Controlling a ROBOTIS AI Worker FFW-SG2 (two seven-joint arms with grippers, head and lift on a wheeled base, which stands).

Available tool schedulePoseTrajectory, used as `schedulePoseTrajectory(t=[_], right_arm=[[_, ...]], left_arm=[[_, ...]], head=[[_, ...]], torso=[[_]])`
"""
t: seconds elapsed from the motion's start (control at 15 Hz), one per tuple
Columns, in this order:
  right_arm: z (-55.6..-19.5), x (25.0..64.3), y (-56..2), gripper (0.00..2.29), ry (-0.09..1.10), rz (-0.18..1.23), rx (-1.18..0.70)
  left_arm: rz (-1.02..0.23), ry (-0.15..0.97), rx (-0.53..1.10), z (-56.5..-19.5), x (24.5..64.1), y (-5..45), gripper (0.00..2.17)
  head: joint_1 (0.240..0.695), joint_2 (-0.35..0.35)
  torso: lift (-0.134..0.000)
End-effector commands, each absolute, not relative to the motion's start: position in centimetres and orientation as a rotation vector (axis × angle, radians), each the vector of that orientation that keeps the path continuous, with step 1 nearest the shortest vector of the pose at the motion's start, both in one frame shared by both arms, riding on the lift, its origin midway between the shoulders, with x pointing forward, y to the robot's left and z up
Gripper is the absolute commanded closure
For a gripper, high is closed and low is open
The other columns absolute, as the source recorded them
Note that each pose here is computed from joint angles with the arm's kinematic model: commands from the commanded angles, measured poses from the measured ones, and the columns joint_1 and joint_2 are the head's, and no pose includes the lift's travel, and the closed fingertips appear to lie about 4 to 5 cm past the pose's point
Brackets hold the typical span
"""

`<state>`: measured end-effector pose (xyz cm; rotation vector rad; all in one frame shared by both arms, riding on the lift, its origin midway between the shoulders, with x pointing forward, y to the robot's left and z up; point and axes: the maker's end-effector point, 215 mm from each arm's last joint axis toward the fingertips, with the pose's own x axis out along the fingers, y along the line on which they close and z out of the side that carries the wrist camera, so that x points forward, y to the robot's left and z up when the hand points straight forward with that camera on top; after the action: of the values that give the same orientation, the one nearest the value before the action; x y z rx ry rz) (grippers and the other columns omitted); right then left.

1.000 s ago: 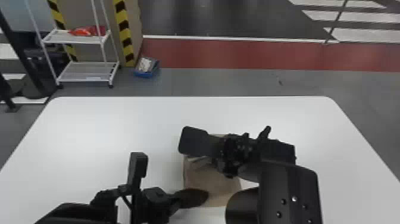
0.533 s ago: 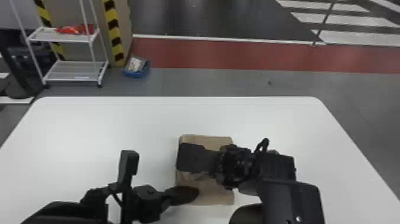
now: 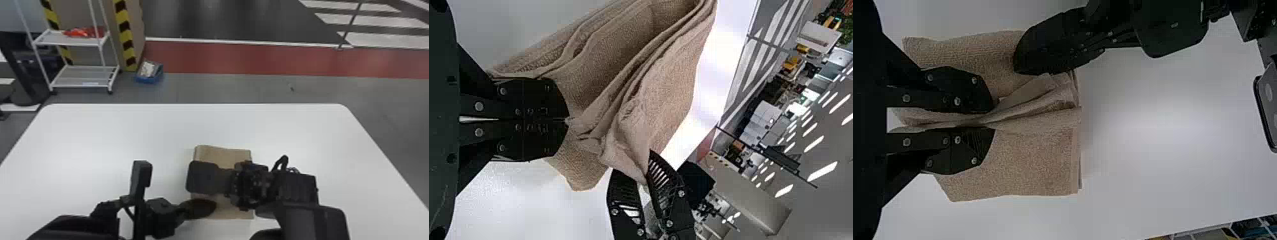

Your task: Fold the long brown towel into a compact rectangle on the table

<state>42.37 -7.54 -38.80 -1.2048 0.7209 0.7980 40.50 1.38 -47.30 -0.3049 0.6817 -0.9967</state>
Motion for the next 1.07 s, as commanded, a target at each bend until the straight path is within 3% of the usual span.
schedulePoseTrajectory(t=[0.0,1.0], right_arm=[[-39.4,41.6,-7.4,1.00,0.732,0.810,-1.210],[-40.7,39.8,-7.0,0.97,0.758,0.814,-1.206]], left_arm=[[-0.998,0.681,-0.304,-47.2,40.5,1.3,1.92],[-0.995,0.674,-0.304,-47.0,40.9,1.7,1.92]], head=[[0.695,-0.084],[0.695,-0.076]], torso=[[-0.125],[-0.125]])
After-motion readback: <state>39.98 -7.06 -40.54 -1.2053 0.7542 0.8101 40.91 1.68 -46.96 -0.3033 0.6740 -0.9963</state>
